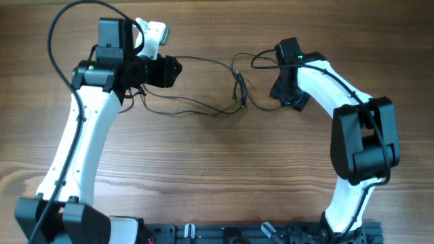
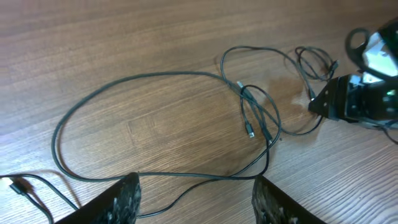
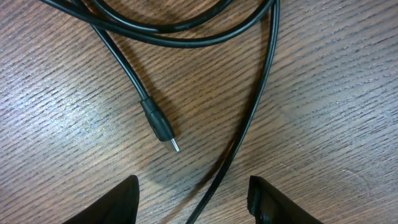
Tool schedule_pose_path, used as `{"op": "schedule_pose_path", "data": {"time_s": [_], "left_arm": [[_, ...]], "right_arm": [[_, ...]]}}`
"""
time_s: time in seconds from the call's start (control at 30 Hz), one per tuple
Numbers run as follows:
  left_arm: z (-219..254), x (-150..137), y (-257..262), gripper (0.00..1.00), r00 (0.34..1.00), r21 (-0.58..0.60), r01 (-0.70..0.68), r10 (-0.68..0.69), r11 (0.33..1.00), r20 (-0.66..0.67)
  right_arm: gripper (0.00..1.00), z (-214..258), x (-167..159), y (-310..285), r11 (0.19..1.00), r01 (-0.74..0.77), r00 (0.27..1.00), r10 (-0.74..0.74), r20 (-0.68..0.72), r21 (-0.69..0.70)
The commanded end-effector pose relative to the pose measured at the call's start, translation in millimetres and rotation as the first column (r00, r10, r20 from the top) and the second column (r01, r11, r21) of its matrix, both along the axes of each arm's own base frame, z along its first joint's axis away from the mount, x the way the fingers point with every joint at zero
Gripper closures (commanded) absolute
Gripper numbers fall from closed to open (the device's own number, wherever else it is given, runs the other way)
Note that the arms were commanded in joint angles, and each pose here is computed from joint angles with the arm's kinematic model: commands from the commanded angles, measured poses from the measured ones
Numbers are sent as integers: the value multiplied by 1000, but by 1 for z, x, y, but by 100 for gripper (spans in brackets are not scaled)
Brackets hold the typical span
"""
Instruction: Untangle cables
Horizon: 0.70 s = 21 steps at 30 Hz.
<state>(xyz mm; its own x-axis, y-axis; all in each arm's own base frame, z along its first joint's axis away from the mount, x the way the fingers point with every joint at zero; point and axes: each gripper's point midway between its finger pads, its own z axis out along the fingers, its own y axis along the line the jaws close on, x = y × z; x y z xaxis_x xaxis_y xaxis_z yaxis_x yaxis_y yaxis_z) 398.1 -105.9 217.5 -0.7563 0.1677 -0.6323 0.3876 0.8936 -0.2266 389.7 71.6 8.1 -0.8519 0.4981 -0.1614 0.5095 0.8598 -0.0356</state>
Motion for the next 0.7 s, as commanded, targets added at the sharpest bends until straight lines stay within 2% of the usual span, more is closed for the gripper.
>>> {"op": "schedule_pose_path", "data": {"time_s": [0.0,0.3,0.67], "left_arm": [[26,-2,-1,40,997,8,15,-16,1000,78],[29,-3,-1,37,996,7,15,-15,1000,85],[28,-3,-1,37,996,7,15,-16,1000,84]], "right_arm": [[42,-6,-3,2,1000,14,1000,-14,-10,-4],[42,-6,0,2,1000,14,1000,-14,2,-3],[41,-5,4,0,1000,19,1000,-18,22,-19]]}}
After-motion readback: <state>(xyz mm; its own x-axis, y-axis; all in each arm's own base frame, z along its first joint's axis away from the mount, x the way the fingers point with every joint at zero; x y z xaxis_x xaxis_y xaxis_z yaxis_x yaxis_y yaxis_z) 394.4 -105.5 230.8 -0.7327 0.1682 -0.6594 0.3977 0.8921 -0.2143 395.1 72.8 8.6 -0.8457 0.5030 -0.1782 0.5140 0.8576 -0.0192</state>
